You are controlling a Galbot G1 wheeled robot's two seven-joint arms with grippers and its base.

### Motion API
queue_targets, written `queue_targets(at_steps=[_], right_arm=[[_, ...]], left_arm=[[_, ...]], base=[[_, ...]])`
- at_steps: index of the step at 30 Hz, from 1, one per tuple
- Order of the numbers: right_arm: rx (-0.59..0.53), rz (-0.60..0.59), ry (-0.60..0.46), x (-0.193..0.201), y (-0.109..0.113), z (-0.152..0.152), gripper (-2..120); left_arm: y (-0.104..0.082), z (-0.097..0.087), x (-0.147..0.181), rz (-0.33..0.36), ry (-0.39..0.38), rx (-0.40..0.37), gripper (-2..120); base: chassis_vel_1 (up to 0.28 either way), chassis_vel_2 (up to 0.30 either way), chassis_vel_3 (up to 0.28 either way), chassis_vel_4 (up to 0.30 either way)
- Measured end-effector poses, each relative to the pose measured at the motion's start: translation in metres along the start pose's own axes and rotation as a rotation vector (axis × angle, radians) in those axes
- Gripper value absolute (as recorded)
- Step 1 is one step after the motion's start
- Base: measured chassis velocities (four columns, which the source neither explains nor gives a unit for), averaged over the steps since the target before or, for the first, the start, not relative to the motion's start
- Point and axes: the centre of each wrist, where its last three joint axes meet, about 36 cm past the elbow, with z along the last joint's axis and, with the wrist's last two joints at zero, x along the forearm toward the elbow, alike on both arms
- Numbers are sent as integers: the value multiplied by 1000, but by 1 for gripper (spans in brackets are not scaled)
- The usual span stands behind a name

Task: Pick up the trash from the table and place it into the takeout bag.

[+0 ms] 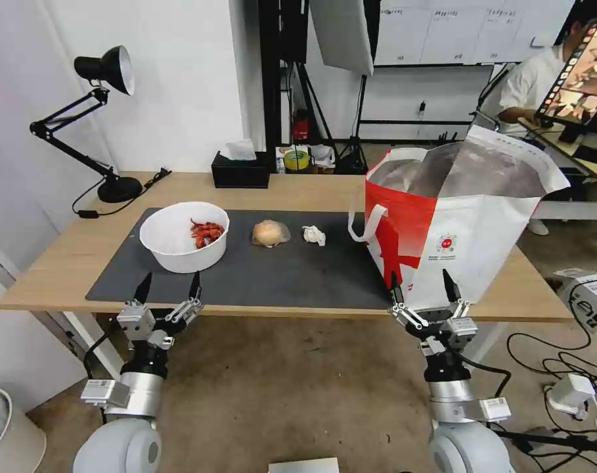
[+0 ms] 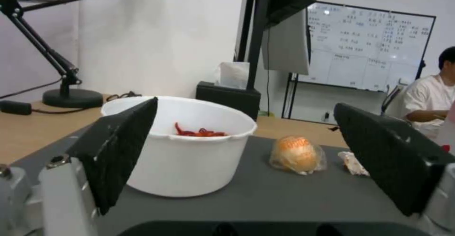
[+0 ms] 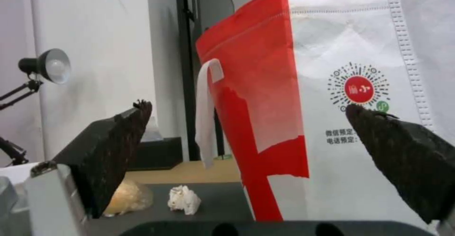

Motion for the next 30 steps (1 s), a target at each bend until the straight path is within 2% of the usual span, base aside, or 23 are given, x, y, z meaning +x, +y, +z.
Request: queue_targets(at_steps=[13,30], right_arm=[[-15,-28,10,-2,8,5,100],[-13,-122,41,-31,17,4,100]], left_arm=[[1,2,0,-3,1,-1,100],[-1,5,-2,0,5,8,100]], base=[[0,0,0,0],[0,0,0,0]])
